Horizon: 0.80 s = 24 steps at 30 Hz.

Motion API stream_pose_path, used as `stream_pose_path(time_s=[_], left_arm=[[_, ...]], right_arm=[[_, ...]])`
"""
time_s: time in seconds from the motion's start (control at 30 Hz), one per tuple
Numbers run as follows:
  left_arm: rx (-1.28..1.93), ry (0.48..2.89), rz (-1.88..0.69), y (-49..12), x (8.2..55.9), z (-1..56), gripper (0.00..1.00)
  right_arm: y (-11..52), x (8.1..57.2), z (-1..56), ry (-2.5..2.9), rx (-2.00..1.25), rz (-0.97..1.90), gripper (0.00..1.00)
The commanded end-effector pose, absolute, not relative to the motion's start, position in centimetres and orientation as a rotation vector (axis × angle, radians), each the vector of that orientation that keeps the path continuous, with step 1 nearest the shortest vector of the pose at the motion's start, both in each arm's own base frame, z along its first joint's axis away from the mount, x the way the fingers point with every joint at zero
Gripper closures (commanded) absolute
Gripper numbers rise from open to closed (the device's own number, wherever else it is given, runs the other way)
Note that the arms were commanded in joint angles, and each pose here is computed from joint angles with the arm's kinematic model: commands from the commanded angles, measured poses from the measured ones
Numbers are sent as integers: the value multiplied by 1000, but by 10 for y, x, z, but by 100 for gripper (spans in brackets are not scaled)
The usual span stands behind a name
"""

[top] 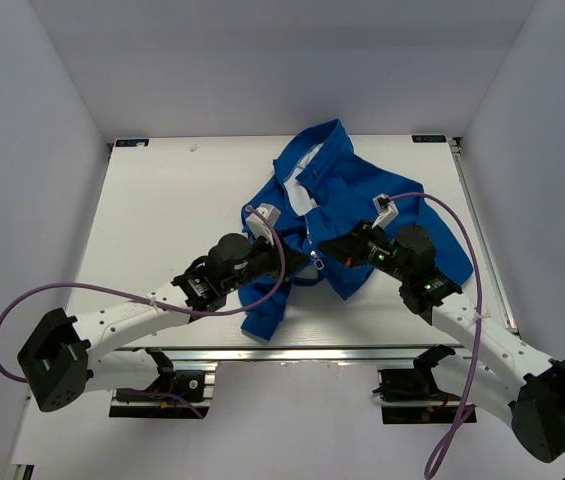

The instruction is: Zip up the jacket

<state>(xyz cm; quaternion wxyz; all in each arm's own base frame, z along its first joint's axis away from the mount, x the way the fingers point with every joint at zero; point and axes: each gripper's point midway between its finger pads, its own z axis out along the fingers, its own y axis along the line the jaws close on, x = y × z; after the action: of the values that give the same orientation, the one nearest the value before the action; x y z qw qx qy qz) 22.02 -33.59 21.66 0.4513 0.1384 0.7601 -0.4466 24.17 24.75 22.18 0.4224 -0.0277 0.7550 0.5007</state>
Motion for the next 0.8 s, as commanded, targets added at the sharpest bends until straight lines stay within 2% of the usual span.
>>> stream_pose_path(time_s=[0.0,0.13,0.17,0.2,0.3,0.37,0.4,0.47,0.6,0.67,0.73,0.77], left_arm=[[429,1919,-1158,-340,200,215,100],[293,1986,-1091,-334,214,208,100],[280,1980,-1083,-334,217,210,100],[259,1979,-1064,-332,221,210,100],[226,1979,-1046,-335,228,213,100],[226,1993,-1042,-337,230,211,100],[222,1993,-1047,-339,230,213,100],[226,2011,-1044,-340,230,209,100],[217,2044,-1063,-342,226,204,100],[209,2063,-1071,-342,224,202,100],[197,2074,-1077,-341,223,202,100],[191,2078,-1078,-341,222,203,100]], right_arm=[[244,258,257,1760,-50,1230,100],[244,250,245,1835,-92,1213,99],[241,246,233,1891,-86,1196,95],[241,242,227,1907,-105,1191,86],[238,228,215,1958,-122,1206,83],[235,221,208,1980,-137,1199,74],[233,217,200,2015,-136,1181,65],[229,216,201,2022,-163,1142,60],[224,209,200,2059,-202,1102,39],[220,208,200,2079,-230,1067,18],[211,205,189,2145,-254,977,11],[208,208,198,2140,-263,929,11]])
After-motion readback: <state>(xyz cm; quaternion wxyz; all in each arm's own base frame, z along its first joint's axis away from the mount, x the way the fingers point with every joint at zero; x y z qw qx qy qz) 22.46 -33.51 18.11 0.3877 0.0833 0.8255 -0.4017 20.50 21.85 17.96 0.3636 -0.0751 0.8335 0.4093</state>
